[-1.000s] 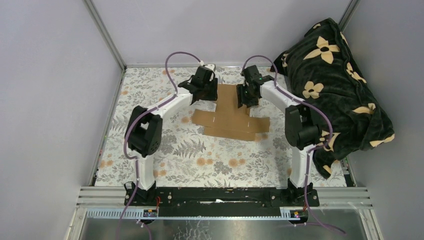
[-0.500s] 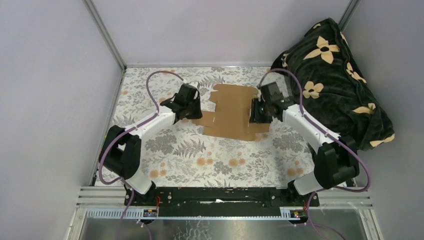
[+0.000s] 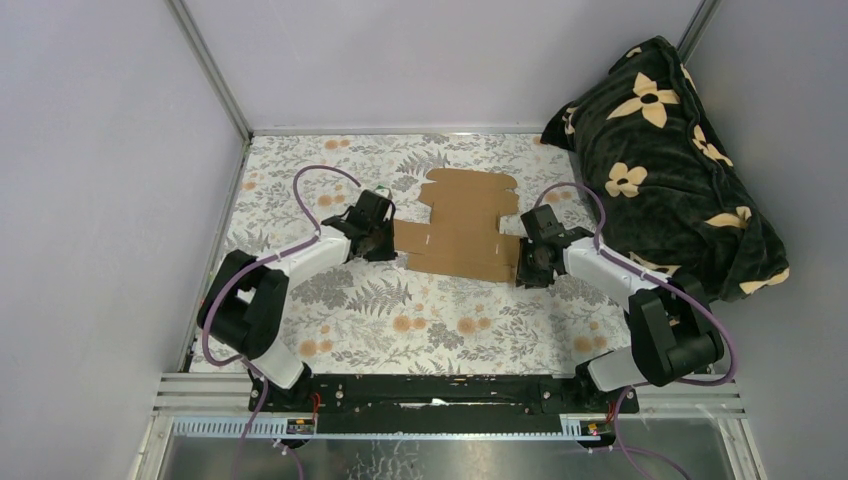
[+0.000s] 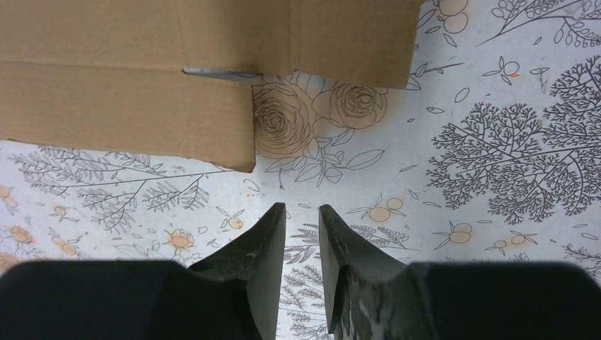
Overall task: Fold the paper box
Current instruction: Fold the paper box at the center of the board.
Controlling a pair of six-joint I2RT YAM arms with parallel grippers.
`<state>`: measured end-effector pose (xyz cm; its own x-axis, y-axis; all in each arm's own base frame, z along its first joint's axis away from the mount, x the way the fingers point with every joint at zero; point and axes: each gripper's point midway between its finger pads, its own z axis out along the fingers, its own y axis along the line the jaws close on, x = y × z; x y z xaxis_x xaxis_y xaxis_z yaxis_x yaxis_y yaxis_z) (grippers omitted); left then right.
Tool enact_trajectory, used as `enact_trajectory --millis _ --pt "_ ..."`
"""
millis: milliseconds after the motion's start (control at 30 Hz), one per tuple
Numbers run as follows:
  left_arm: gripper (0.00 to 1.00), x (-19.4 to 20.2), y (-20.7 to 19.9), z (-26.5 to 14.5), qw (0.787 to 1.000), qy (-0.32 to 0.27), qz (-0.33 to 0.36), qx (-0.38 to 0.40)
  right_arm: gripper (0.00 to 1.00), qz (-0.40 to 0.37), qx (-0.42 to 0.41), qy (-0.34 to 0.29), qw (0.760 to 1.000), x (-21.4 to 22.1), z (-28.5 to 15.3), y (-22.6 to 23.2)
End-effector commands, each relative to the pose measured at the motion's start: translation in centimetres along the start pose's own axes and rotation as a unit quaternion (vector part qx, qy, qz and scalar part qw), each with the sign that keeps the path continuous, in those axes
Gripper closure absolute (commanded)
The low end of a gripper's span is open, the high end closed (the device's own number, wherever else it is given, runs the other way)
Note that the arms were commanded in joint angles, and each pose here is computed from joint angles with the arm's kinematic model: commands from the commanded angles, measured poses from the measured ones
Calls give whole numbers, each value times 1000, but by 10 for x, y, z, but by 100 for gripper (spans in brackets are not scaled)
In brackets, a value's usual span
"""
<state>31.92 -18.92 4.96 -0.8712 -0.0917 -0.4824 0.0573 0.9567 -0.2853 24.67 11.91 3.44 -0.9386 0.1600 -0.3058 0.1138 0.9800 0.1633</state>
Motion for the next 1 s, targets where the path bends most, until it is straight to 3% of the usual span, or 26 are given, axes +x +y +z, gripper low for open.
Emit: enact_trajectory --millis 0,600,967 --pt "93 -9 2 11 1000 -25 -5 -1 68 18 17 -29 999 -9 10 -4" --pt "89 -6 7 41 1000 -12 -6 -17 66 12 39 -34 999 -21 30 -7" --pt "89 -7 -9 41 1000 -7 -9 21 65 13 21 -45 999 -29 27 2"
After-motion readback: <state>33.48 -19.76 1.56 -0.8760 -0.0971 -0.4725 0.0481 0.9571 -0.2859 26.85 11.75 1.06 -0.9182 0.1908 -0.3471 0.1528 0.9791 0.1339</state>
